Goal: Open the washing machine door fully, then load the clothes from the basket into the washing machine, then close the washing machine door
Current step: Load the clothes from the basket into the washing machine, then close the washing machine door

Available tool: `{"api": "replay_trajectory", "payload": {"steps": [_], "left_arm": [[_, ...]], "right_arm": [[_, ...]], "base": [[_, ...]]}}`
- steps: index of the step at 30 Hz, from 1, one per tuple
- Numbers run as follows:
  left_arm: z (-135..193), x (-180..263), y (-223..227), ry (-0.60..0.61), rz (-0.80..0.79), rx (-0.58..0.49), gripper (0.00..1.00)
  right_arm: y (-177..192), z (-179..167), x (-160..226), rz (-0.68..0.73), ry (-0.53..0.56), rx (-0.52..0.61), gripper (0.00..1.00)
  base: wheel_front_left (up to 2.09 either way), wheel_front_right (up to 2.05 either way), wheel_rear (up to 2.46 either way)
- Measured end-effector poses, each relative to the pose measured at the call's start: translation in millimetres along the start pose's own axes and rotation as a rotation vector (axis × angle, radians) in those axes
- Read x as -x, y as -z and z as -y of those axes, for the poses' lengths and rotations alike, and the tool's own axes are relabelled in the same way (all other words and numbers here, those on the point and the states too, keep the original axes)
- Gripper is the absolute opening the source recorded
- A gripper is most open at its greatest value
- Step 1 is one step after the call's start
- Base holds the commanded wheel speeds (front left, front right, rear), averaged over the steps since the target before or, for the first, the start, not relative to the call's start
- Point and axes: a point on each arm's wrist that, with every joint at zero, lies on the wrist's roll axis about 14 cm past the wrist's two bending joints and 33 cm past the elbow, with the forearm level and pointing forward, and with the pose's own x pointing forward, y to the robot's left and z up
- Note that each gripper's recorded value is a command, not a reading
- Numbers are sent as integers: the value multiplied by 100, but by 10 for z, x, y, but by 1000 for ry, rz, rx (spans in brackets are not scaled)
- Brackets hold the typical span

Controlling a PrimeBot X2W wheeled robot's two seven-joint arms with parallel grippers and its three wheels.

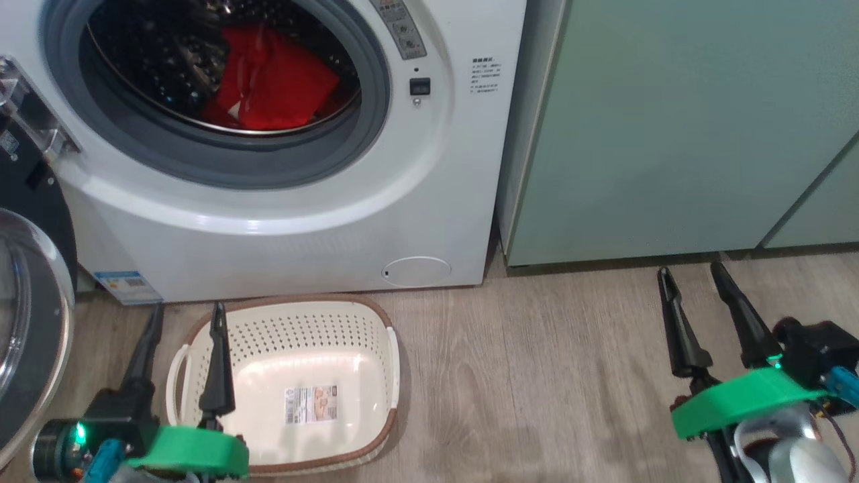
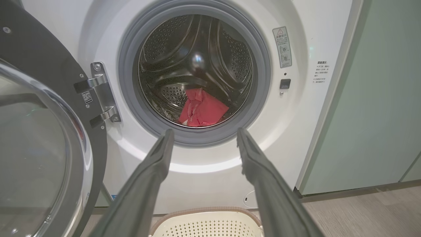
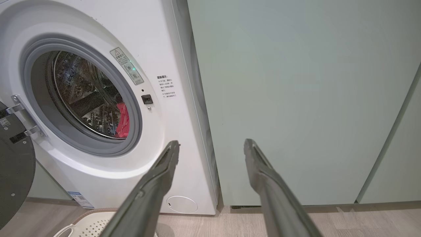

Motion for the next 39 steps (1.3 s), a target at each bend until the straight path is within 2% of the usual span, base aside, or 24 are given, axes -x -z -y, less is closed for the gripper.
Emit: {"api": "replay_trajectory", "payload": {"steps": [12,39], "left_arm": [[17,96,16,5,-17,0,100],[-14,107,100,-10,-56,-3,100]], "right_arm": [[-105,55,141,16,17,21,100],[-129,67,142,22,21,24,100]], "base": [[0,0,0],[-2,2,0]]}}
